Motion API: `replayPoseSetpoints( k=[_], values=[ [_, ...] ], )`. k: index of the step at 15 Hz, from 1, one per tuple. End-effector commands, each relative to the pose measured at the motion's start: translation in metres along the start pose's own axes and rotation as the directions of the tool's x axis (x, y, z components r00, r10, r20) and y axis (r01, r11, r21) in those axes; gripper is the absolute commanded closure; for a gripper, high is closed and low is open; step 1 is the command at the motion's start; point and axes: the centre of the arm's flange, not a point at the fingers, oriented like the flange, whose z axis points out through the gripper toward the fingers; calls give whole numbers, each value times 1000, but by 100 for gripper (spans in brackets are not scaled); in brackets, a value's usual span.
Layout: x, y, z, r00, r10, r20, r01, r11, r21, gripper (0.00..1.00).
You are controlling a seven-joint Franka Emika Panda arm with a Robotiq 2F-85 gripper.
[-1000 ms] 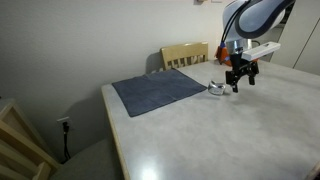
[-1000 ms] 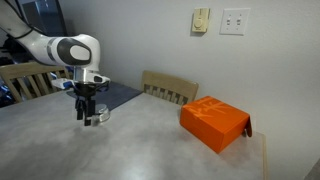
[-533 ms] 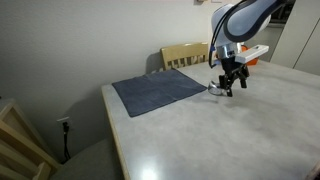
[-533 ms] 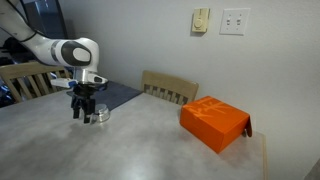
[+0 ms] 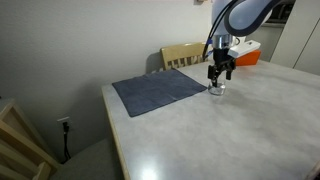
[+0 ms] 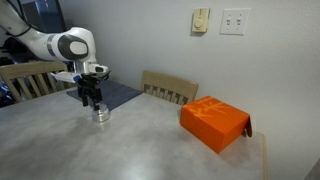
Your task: Remove the lid from the silver container
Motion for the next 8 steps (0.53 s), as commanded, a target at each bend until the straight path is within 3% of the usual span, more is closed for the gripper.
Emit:
replayPoseSetpoints(
  k=[1, 4, 8],
  values=[
    [-10, 13, -9, 983, 5, -185, 6, 998, 59, 0],
    [-9, 20, -16, 945, 116, -307, -76, 987, 141, 0],
    [-18, 22, -19, 882, 232, -410, -183, 971, 156, 0]
  ],
)
